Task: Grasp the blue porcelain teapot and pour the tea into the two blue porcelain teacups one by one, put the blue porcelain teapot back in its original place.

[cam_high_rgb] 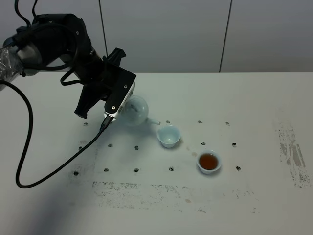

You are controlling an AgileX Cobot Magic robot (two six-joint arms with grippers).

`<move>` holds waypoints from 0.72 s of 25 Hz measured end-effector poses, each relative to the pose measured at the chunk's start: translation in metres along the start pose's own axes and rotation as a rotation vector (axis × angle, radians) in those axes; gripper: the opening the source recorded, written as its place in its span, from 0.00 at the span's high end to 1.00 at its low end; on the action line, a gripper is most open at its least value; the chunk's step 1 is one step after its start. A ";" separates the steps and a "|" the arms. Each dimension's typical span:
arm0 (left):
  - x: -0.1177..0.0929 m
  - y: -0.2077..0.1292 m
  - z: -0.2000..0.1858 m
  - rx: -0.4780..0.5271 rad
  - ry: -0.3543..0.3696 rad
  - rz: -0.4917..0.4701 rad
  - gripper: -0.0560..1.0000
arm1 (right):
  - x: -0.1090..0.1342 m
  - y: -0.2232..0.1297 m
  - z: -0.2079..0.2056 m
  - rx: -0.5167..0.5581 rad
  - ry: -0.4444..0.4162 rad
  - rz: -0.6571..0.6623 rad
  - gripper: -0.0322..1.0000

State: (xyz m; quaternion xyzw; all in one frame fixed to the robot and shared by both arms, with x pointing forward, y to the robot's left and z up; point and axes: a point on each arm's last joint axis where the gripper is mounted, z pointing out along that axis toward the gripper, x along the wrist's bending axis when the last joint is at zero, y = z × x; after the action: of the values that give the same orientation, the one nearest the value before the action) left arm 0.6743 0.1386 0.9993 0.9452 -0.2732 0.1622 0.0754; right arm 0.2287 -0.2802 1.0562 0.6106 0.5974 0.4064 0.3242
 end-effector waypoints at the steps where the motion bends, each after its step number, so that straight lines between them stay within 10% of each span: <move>1: 0.001 0.001 0.000 0.007 0.002 0.003 0.84 | 0.000 0.000 0.000 0.000 0.000 0.000 0.70; 18: 0.011 0.026 0.008 0.097 0.047 0.103 0.84 | 0.000 0.000 0.000 0.000 0.001 0.000 0.70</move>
State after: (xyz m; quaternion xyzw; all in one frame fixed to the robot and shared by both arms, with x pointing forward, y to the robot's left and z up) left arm 0.6712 0.1099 0.9973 0.9283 -0.3117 0.2009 0.0276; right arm 0.2287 -0.2801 1.0562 0.6106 0.5974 0.4067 0.3240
